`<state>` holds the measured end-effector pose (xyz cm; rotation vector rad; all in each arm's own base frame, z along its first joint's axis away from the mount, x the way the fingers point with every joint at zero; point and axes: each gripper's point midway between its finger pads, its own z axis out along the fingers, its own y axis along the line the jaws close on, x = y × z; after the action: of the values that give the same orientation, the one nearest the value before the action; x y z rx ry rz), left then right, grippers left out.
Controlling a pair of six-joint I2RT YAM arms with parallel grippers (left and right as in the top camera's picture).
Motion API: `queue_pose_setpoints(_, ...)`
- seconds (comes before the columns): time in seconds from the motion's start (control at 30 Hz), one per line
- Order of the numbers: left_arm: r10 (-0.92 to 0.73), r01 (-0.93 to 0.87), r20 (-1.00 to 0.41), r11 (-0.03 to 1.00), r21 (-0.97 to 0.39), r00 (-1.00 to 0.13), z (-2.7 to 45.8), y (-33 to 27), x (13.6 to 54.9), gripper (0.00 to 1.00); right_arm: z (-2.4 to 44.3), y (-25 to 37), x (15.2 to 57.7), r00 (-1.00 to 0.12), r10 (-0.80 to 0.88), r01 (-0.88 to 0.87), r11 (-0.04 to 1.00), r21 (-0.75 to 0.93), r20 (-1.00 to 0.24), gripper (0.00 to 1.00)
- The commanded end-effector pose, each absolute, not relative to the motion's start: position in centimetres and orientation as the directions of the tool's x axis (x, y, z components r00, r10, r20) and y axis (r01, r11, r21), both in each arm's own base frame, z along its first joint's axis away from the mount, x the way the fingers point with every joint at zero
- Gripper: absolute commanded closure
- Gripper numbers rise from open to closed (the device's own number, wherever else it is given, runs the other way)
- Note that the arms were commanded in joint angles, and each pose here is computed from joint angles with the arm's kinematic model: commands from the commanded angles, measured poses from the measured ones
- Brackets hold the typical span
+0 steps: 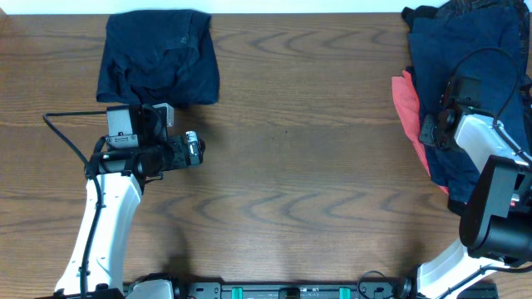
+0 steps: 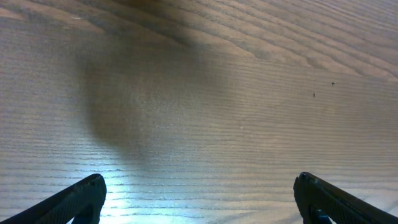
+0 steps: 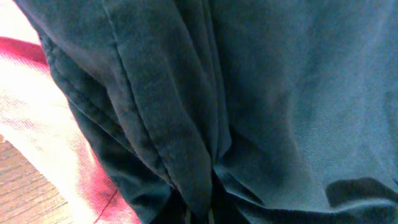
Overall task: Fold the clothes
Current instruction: 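Reach the right gripper to the navy shorts on the right pile, then grasp the navy shorts and drag them left onto the table center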
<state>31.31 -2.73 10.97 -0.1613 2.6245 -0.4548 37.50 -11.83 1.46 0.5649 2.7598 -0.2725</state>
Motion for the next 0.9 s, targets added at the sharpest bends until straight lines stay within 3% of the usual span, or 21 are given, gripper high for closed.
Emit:
queue_pose_setpoints(0.0, -0.17, -0.004, -0.45, 0.938, -0.347, -0.877, 11.6, -3.0, 31.8, 0.02, 4.9, -12.9, 39.1, -0.834, 0.357, 0.438, 0.892, -0.111, -0.422, 0.99)
queue_pose_setpoints(0.27, -0.17, 0.0, -0.459, 0.938, -0.346, -0.872, 11.7, -3.0, 32.0, 0.02, 12.9, -11.6, 40.0, -0.79, 0.344, 0.411, 0.911, -0.022, -0.507, 0.99)
queue_pose_setpoints(0.43, -0.17, 0.003, -0.469, 0.939, -0.345, -0.866, 11.8, -2.9, 32.3, 0.02, 17.9, -6.3, 39.9, -0.809, 0.284, 0.236, 0.959, 0.157, -0.515, 0.99)
queue_pose_setpoints(0.6, -0.171, 0.006, -0.481, 0.939, -0.344, -0.86, 12.3, -2.9, 32.3, 0.02, 19.4, -0.6, 39.0, -0.847, 0.198, 0.099, 0.97, 0.22, -0.493, 0.99)
queue_pose_setpoints(0.87, -0.2, -0.003, -0.529, 0.937, -0.349, -0.825, 14.2, -2.5, 32.2, 0.02, 19.7, 13.7, 37.2, -0.866, -0.055, -0.217, 0.937, 0.274, -0.497, 0.99)
